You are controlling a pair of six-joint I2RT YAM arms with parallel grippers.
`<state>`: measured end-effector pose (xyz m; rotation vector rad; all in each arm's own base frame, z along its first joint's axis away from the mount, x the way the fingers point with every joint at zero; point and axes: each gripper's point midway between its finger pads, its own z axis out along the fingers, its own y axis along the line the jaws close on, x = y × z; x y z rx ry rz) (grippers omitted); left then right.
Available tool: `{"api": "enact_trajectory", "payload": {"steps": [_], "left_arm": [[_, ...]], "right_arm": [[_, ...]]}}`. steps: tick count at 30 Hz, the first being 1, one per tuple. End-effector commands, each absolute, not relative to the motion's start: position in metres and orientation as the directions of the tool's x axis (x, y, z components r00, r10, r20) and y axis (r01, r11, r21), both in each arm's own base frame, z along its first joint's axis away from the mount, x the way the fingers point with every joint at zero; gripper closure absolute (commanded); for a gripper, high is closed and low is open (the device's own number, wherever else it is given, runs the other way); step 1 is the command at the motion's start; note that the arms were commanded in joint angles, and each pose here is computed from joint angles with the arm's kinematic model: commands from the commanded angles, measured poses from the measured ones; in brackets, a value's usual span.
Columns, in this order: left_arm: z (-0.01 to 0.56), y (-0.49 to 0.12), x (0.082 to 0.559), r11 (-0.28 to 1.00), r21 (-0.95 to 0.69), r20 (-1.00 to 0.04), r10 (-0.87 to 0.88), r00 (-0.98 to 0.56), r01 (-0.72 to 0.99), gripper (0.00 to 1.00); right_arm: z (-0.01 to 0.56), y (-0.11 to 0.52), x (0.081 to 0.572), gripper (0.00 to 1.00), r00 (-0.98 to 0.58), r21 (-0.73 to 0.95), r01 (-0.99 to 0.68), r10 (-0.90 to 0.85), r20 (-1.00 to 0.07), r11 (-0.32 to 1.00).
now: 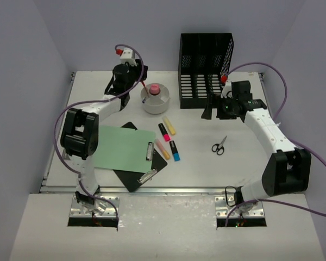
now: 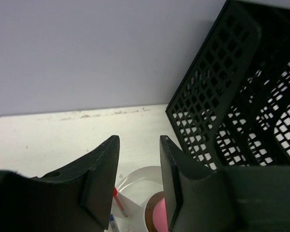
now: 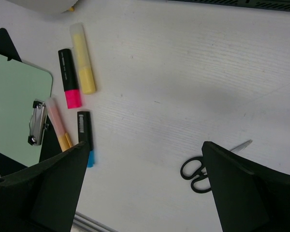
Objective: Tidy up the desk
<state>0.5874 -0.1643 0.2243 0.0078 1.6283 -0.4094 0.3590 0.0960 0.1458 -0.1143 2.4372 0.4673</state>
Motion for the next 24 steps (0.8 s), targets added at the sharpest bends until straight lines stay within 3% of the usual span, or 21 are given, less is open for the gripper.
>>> {"api": "enact_trajectory", "payload": {"steps": [1,7,12,17,22,24], "left_arm": [[0.332,-0.158,0.558,0.917,-0.233,-0.96,-0.271,0.077,0.324,0.61],[0.381,-0.132,0.523,0.913,-0.214,-0.96,-0.263,0.1,0.347,0.5],[0.369,-0.111,0.492,0.929,-0.17,-0.978,-0.199,0.058,0.328,0.46],[0.344,-0.109,0.451,0.926,-0.152,-0.987,-0.163,0.003,0.346,0.43],[0.327,-0.104,0.429,0.933,-0.128,-0.991,-0.13,-0.016,0.336,0.43],[0.321,-0.104,0.422,0.931,-0.126,-0.992,-0.124,-0.028,0.343,0.42]], "right_arm": [[0.153,0.096,0.354,0.01,-0.757,0.279,-0.243,-0.002,-0.654,0.929],[0.132,0.095,0.339,0.11,-0.779,0.262,-0.273,-0.052,-0.625,0.926],[0.092,0.063,0.321,0.36,-0.852,0.144,-0.136,-0.041,-0.523,0.98],[0.051,0.021,0.293,0.43,-0.906,-0.025,0.105,0.085,-0.415,0.994],[0.031,0.019,0.282,0.58,-0.929,-0.041,0.167,0.143,-0.342,0.985],[0.027,0.015,0.286,0.59,-0.924,-0.065,0.181,0.147,-0.352,0.981]]}}
